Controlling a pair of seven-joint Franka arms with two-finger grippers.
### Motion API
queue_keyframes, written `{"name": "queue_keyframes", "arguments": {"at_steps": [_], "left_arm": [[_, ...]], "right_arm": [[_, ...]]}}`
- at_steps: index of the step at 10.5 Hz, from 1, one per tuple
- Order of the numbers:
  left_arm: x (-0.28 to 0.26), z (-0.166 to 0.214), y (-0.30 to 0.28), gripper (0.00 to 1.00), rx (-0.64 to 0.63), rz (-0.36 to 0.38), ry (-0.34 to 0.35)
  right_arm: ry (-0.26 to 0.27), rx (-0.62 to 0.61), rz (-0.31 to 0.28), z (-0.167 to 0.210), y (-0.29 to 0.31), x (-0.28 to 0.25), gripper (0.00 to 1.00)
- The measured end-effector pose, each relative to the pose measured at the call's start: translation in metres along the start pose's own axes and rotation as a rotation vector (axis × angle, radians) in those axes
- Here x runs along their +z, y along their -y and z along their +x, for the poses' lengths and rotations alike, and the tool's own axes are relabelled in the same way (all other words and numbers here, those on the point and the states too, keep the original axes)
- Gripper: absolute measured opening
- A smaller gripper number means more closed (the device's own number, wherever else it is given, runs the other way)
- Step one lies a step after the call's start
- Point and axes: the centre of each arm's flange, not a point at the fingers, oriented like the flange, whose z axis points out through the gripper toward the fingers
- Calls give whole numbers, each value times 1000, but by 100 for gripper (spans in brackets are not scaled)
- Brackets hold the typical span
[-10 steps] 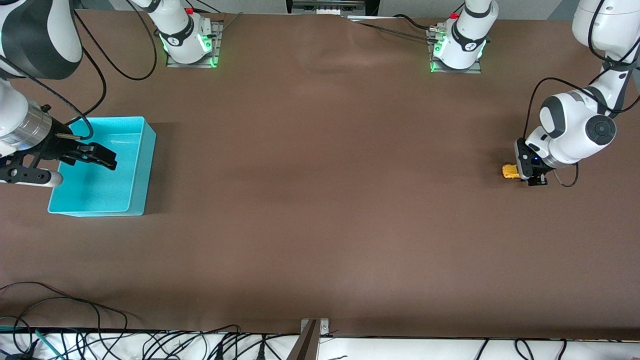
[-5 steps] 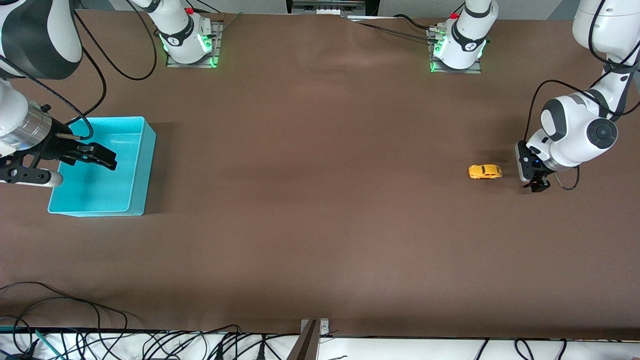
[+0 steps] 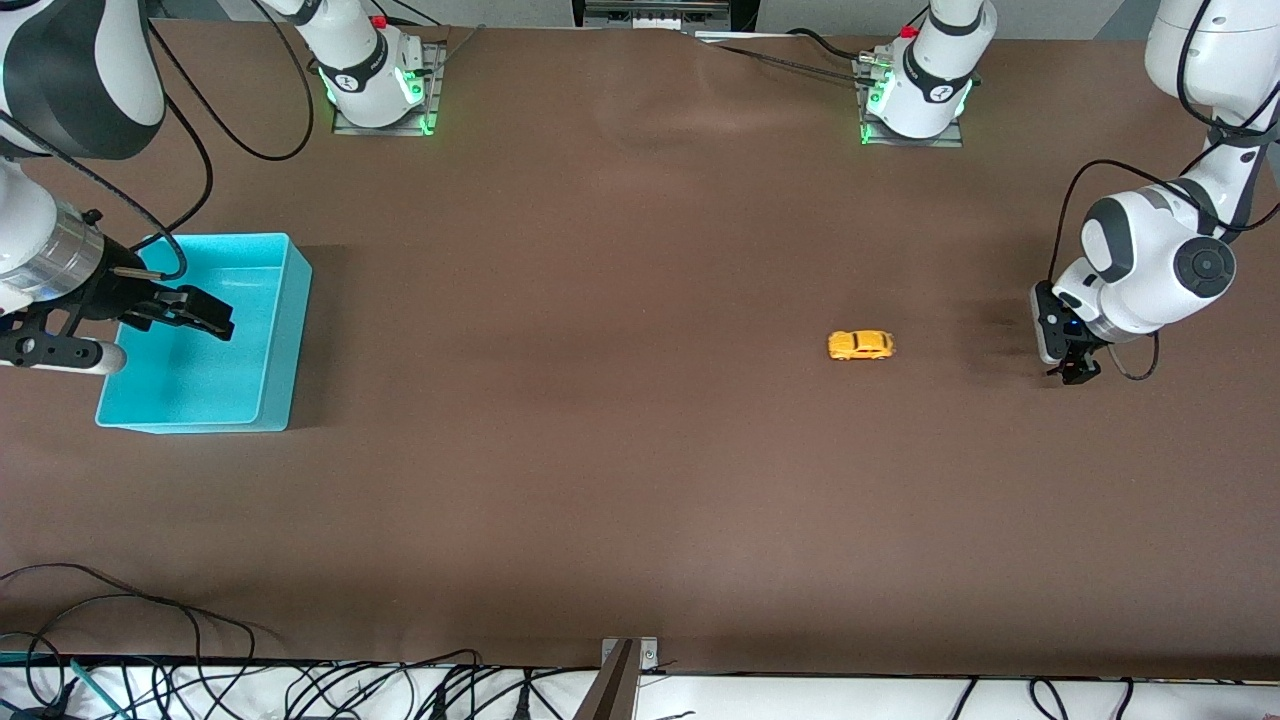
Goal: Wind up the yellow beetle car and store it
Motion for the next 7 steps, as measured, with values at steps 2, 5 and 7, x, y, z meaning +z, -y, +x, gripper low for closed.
{"name": "queue_keyframes", "arguments": {"at_steps": [2,5,7], "left_arm": [[-2,0,2,100,0,4,1],[-5,2,5,100,5,12,2],[-6,4,6,100,8,15,3]], "right_arm": [[-1,0,0,1,0,1,100],[-2,0,0,1,0,2,100],[-2,0,0,1,0,2,100]]}}
